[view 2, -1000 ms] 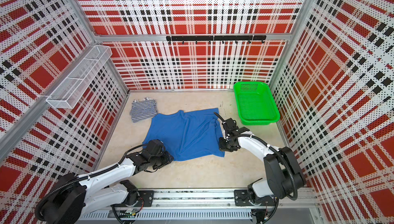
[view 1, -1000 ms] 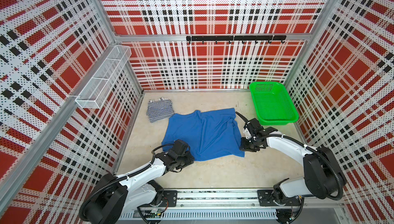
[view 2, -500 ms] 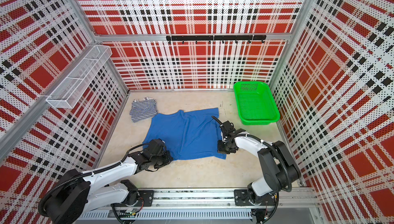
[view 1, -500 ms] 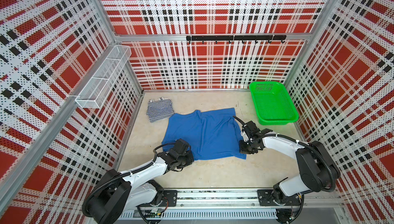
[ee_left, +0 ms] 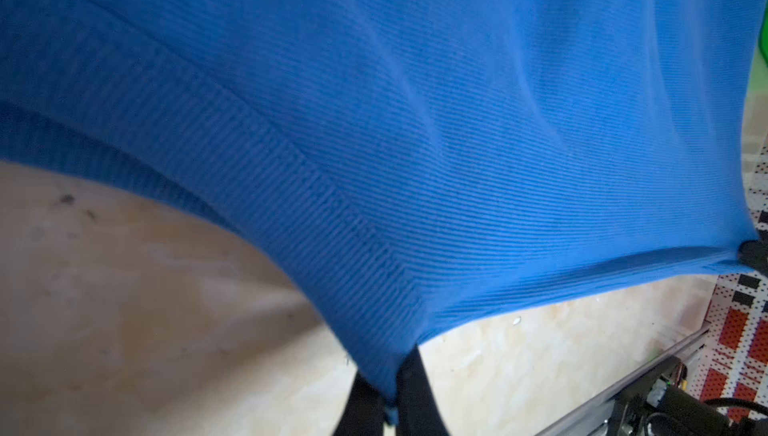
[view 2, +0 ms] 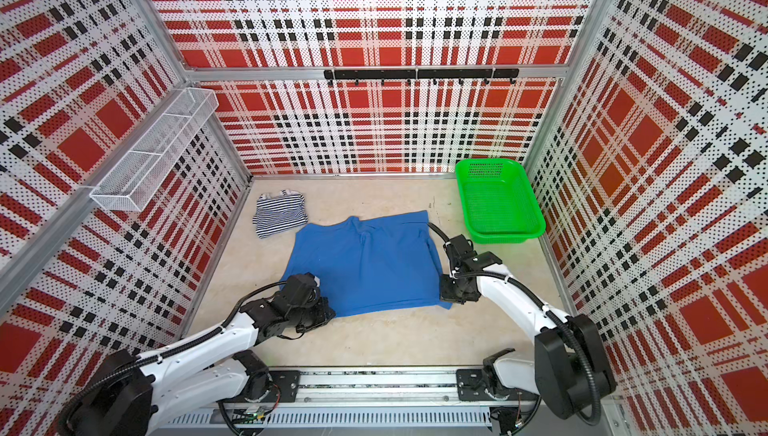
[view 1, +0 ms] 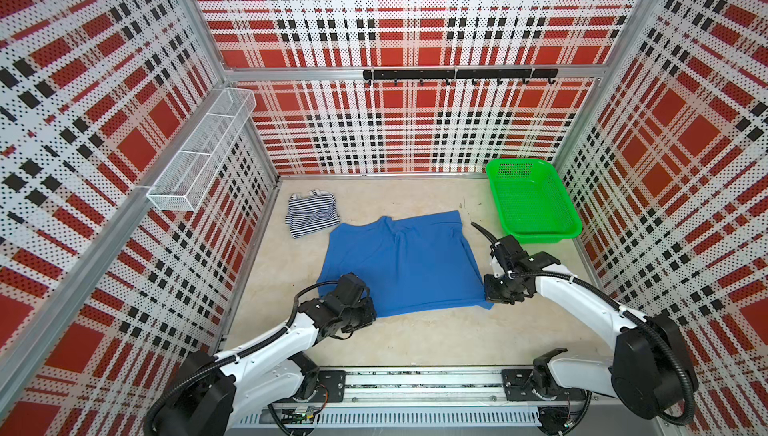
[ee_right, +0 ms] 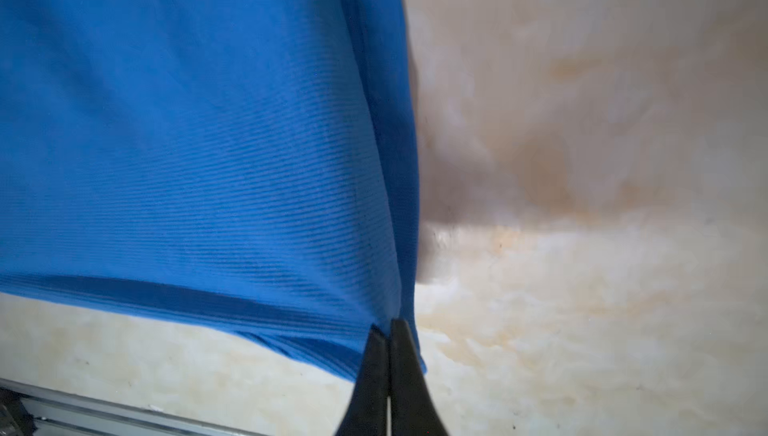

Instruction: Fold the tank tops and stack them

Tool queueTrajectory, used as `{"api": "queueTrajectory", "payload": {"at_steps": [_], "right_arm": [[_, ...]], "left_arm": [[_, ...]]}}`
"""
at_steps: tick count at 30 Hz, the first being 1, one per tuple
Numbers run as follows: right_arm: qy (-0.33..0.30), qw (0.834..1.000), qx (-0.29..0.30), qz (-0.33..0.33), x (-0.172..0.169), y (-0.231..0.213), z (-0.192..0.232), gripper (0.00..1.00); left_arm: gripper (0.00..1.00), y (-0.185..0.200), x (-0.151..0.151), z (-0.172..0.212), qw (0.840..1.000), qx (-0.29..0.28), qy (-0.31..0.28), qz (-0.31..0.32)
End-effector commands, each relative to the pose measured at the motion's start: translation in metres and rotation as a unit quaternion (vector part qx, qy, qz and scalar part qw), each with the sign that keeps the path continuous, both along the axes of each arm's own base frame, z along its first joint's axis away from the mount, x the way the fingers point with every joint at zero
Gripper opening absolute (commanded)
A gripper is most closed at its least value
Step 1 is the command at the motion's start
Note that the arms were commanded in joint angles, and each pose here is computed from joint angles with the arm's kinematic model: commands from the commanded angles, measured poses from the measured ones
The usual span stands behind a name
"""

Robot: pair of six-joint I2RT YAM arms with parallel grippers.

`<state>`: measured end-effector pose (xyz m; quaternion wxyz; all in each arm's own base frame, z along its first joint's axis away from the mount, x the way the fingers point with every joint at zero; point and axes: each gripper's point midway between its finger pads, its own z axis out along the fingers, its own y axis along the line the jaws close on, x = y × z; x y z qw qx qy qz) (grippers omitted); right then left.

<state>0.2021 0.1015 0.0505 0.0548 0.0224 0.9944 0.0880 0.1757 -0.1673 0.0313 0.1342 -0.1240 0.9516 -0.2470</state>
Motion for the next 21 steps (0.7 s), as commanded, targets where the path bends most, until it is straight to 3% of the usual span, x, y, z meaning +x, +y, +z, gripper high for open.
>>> {"api": "queueTrajectory", "payload": {"at_steps": [1, 4, 7, 10, 13, 16, 21], "right_arm": [[0.05, 0.999, -0.01, -0.011, -0.028, -0.006, -0.008, 0.0], [0.075, 0.996, -0.045, -0.021, -0.038, -0.019, -0.01, 0.04], [0.082, 0.996, -0.033, -0.02, -0.044, -0.016, -0.011, 0.19], [0.062, 0.997, -0.019, -0.04, -0.035, -0.012, 0.001, 0.29], [0.027, 0.999, -0.019, -0.04, -0.021, -0.011, 0.014, 0.29], [-0.046, 0.998, -0.02, -0.028, 0.018, -0.006, 0.036, 0.23], [-0.161, 0.986, -0.025, -0.029, 0.101, 0.009, 0.055, 0.12]], "left_arm": [[0.06, 0.014, -0.02, -0.014, 0.999, 0.03, 0.033, 0.009], [0.08, 0.016, -0.021, -0.009, 0.999, 0.031, 0.028, 0.02], [0.29, 0.016, -0.021, -0.006, 0.999, 0.028, 0.026, 0.022], [0.4, 0.014, -0.019, -0.001, 0.999, 0.024, 0.026, 0.019], [0.43, 0.01, -0.009, 0.019, 1.0, 0.021, 0.012, 0.012], [0.44, 0.01, 0.015, 0.05, 0.999, 0.026, -0.02, 0.01], [0.45, -0.004, 0.105, 0.089, 0.993, 0.012, -0.121, 0.002]]}}
